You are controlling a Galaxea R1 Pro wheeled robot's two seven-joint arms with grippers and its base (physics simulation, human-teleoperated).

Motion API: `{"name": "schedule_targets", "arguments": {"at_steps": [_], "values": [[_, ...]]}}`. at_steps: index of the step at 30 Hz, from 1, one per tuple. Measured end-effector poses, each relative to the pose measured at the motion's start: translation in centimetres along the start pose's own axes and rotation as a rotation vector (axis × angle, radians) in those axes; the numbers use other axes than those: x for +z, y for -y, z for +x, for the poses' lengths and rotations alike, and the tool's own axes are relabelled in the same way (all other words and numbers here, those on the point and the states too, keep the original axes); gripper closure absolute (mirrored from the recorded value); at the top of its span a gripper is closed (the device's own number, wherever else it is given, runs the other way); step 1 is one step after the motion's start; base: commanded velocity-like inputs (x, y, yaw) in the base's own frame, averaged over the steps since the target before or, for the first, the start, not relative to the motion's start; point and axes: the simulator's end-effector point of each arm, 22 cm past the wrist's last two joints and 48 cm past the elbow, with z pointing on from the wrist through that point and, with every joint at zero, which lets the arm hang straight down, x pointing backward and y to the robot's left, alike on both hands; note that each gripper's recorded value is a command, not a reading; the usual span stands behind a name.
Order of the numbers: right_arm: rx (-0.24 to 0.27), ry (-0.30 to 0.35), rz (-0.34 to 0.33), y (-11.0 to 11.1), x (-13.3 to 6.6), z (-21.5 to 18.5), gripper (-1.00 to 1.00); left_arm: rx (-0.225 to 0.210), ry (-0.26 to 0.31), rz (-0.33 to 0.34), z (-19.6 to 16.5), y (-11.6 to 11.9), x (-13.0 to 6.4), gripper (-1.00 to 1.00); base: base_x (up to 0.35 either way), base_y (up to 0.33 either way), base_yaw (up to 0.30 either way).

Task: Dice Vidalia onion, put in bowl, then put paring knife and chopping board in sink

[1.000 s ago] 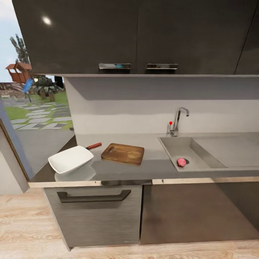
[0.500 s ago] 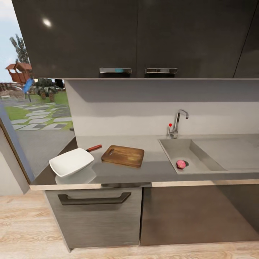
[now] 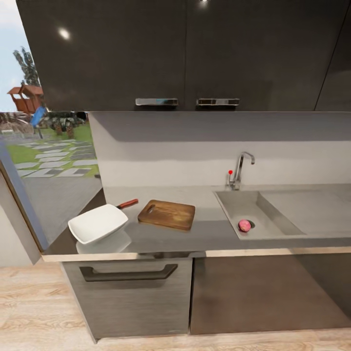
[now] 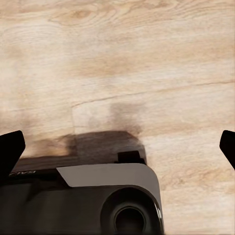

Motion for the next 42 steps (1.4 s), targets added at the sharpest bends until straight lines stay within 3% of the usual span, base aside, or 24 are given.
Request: {"name": "schedule_targets", "arguments": {"at_steps": [42], "values": [[0.002, -0.003, 0.001, 0.1, -5.4, -2.2, -1.00, 0.001, 0.003, 0.000, -3.3, -0.1, -4.9, -1.00, 0.000, 0.000, 0.000]]}}
